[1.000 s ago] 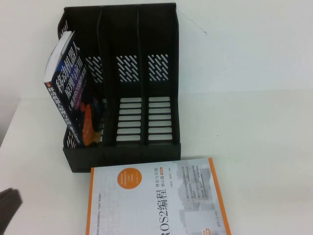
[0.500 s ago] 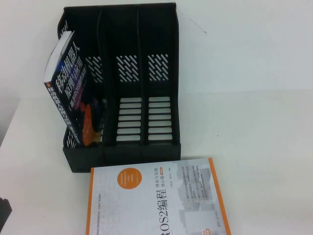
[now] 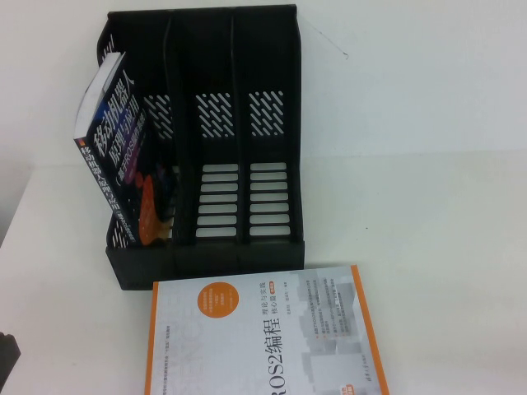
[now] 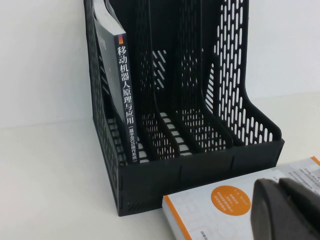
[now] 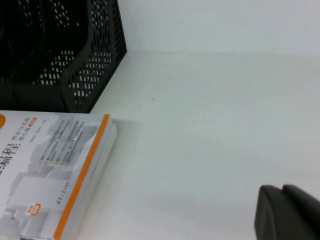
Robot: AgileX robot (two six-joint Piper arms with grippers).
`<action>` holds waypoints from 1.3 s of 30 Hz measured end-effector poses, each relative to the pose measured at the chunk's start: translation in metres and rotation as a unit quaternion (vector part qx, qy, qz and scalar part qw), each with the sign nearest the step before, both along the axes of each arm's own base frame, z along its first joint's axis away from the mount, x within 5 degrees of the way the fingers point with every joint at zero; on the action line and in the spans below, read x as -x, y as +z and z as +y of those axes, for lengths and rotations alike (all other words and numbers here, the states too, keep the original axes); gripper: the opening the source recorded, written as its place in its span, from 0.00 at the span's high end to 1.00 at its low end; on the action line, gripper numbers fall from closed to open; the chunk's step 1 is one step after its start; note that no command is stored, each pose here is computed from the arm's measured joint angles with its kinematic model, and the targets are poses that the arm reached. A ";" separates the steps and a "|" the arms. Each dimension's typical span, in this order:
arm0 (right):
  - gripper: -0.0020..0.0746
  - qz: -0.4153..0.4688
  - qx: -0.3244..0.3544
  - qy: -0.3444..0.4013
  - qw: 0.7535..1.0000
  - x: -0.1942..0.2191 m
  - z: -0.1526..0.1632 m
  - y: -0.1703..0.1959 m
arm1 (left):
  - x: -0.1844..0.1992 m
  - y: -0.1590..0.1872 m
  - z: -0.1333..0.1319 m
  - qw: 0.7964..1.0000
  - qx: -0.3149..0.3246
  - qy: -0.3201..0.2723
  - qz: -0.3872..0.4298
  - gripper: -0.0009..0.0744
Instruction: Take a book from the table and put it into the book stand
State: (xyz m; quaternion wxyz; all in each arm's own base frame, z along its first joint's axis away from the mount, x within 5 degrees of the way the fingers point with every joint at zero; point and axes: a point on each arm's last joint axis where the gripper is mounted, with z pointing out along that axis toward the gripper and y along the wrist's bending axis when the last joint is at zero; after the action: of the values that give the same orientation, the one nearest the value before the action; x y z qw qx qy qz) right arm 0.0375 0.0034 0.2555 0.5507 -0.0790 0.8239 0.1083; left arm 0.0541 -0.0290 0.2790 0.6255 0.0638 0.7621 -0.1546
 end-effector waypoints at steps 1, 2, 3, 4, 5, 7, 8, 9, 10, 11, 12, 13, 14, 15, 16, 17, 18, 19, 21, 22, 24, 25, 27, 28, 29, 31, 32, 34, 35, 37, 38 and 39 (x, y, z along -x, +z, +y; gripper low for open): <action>0.97 0.000 0.000 0.000 1.000 0.000 0.000 0.000 | 0.000 0.000 0.000 1.000 0.000 0.000 0.000 0.99; 0.97 0.000 0.000 0.000 1.000 0.000 0.000 0.000 | 0.000 0.000 0.000 1.000 0.000 0.000 0.000 0.99; 0.97 0.000 0.000 0.000 1.000 0.000 0.000 0.000 | 0.000 0.000 0.000 1.000 0.000 0.000 0.000 0.99; 0.97 0.000 0.000 0.000 1.000 0.000 0.000 0.000 | 0.000 0.000 0.000 1.000 0.000 0.000 0.000 0.99; 0.97 0.000 0.000 0.000 1.000 0.000 0.000 0.000 | 0.000 0.000 0.000 1.000 0.000 0.000 0.000 0.99; 0.97 0.000 0.000 0.000 1.000 0.000 0.000 0.000 | 0.000 0.000 0.000 1.000 0.000 0.000 0.000 0.99; 0.97 -0.001 0.000 0.000 1.000 0.000 0.000 0.000 | 0.000 0.000 0.000 1.000 0.000 0.000 0.000 0.99; 0.97 -0.001 0.000 0.000 1.000 0.000 0.000 0.000 | 0.000 0.000 0.000 1.000 0.000 0.000 0.000 0.99; 0.97 -0.001 0.000 0.000 1.000 0.000 0.000 0.000 | 0.000 0.000 0.000 1.000 0.000 0.000 0.000 0.99; 0.97 -0.001 0.000 0.000 1.000 0.000 0.000 0.000 | 0.000 0.000 0.000 1.000 0.002 0.000 0.001 0.99; 0.97 -0.001 0.000 0.000 1.000 0.000 0.000 0.000 | 0.000 -0.001 0.000 1.000 0.007 -0.002 0.002 0.99; 0.97 -0.001 0.000 0.000 1.000 0.000 0.000 0.000 | 0.000 -0.003 0.000 1.000 0.007 -0.002 0.005 0.99; 0.97 -0.001 0.000 0.000 1.000 0.000 0.000 0.000 | -0.001 -0.006 -0.001 1.000 0.006 -0.002 0.009 0.99; 0.97 -0.001 0.000 0.000 1.000 0.000 0.000 0.000 | 0.000 -0.009 -0.001 1.000 0.002 -0.003 0.013 0.99; 0.97 -0.001 0.000 0.000 1.000 0.000 0.000 0.000 | 0.001 -0.012 0.000 1.000 -0.009 -0.003 0.015 0.99; 0.97 -0.001 0.000 0.000 1.000 0.000 0.000 0.000 | 0.002 -0.016 0.001 1.000 -0.026 0.000 0.017 0.99; 0.97 -0.001 0.000 0.000 1.000 0.000 0.000 0.000 | 0.003 -0.021 0.003 0.999 -0.049 0.006 0.016 0.99; 0.97 -0.001 0.000 0.000 1.000 0.000 0.000 0.000 | 0.004 -0.025 0.005 0.997 -0.068 0.012 0.016 0.99; 0.97 -0.001 0.000 0.000 1.000 0.000 0.000 0.000 | 0.008 -0.035 0.009 0.995 -0.095 0.031 0.015 0.99; 0.97 -0.001 0.000 0.000 1.000 0.000 0.000 0.000 | 0.009 -0.040 0.010 0.994 -0.098 0.039 0.015 0.99; 0.97 -0.001 0.000 0.000 1.000 0.000 0.000 0.000 | 0.013 -0.050 0.014 0.993 -0.100 0.058 0.014 0.99; 0.97 -0.001 0.000 0.000 1.000 0.000 0.000 0.000 | 0.013 -0.055 0.015 0.993 -0.094 0.065 0.018 0.99; 0.97 -0.002 -0.001 0.000 1.000 0.000 0.000 0.000 | 0.011 -0.067 0.017 0.993 -0.085 0.078 0.037 0.99; 0.97 -0.002 -0.001 0.000 1.000 0.000 0.000 0.000 | 0.010 -0.073 0.018 0.992 -0.082 0.083 0.047 0.99; 0.97 -0.001 0.000 0.000 1.000 0.000 0.000 0.000 | 0.009 -0.079 0.018 0.992 -0.076 0.087 0.059 0.99; 0.97 -0.001 -0.001 0.001 1.000 0.000 0.000 0.000 | 0.007 -0.092 0.020 0.990 -0.069 0.096 0.077 0.99; 0.97 -0.001 -0.001 0.001 1.000 0.000 0.000 0.000 | 0.006 -0.099 0.020 0.989 -0.066 0.100 0.085 0.99; 0.97 -0.001 -0.001 0.001 1.000 0.000 0.000 0.000 | 0.004 -0.104 0.022 0.989 -0.048 0.113 0.078 0.99; 0.97 -0.001 -0.001 0.001 1.000 0.000 0.000 0.000 | 0.003 -0.103 0.023 0.990 -0.041 0.120 0.068 0.99; 0.97 -0.001 -0.001 0.001 1.000 0.000 0.000 0.000 | 0.002 -0.103 0.024 0.990 -0.040 0.126 0.056 0.99; 0.98 -0.001 -0.001 0.001 1.000 0.000 0.000 0.000 | 0.002 -0.103 0.024 0.990 -0.041 0.128 0.053 0.99; 0.97 -0.001 -0.001 0.001 1.000 0.000 0.000 0.000 | 0.002 -0.102 0.024 0.989 -0.043 0.129 0.050 0.99</action>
State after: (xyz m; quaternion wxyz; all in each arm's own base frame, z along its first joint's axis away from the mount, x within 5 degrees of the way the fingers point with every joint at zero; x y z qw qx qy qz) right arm 0.0377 0.0036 0.2551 0.5512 -0.0791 0.8234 0.1096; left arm 0.0522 -0.0047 0.1766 0.5979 -0.0160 0.8003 -0.0424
